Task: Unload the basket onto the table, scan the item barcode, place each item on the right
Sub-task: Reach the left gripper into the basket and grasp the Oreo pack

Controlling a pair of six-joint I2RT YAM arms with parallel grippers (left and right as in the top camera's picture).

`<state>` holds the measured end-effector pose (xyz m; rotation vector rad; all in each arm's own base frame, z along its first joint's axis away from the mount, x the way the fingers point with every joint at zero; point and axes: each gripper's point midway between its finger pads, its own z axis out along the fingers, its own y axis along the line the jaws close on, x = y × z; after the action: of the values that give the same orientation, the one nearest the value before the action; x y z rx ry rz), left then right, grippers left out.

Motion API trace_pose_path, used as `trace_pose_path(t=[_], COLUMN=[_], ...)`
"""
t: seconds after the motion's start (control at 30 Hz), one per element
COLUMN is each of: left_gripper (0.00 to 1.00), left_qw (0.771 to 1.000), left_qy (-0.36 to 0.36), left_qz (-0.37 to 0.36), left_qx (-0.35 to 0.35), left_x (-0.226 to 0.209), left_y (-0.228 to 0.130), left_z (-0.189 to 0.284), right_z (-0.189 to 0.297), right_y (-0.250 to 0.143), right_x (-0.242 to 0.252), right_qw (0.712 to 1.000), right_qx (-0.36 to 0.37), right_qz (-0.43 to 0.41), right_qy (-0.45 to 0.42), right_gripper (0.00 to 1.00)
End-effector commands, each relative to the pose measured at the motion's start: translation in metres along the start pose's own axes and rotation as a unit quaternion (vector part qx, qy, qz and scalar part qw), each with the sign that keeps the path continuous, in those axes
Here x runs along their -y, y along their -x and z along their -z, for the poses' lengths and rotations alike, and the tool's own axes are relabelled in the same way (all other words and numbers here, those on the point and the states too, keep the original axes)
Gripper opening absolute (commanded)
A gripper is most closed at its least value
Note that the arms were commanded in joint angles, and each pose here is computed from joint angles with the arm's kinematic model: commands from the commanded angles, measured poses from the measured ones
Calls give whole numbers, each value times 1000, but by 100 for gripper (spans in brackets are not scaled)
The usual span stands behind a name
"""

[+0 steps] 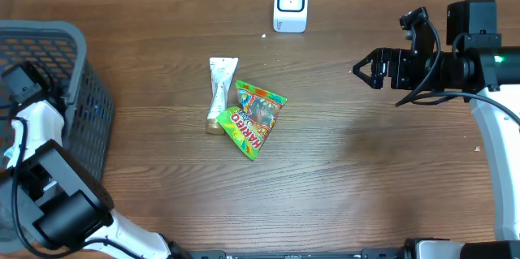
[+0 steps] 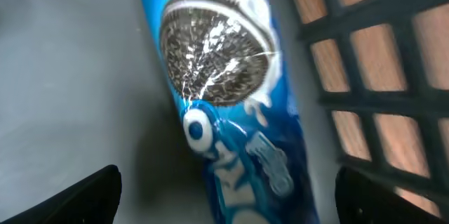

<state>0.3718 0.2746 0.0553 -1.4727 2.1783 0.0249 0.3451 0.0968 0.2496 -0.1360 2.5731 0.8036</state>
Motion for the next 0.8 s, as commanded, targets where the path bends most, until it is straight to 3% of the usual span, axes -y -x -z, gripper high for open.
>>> trace_pose_path(t=[0.0, 0.1, 0.4, 0.6, 0.77], left_gripper=[89, 81, 4, 4, 4], left_qw=[999, 997, 990, 989, 992], left_qy=[17, 33, 66, 72, 47], left_qz=[-5, -12, -22, -33, -71], left_qx=[-42, -71, -119, -127, -89], left_x=[-3, -9, -28, -29, -3], left_y=[-35, -54, -77, -63, -9], left_z=[-28, -43, -49, -25, 44], right_z=[4, 4, 4, 4, 4], right_y=[4, 3, 3, 4, 7], right_x=[-5, -5, -5, -5, -6], right_qw=[1000, 1000, 1000, 1000, 1000], right_qx=[6, 5, 6, 7, 13], right_qz=[5, 4, 5, 6, 9], right_qy=[3, 3, 2, 3, 3], right_gripper=[100, 100, 100, 100, 100])
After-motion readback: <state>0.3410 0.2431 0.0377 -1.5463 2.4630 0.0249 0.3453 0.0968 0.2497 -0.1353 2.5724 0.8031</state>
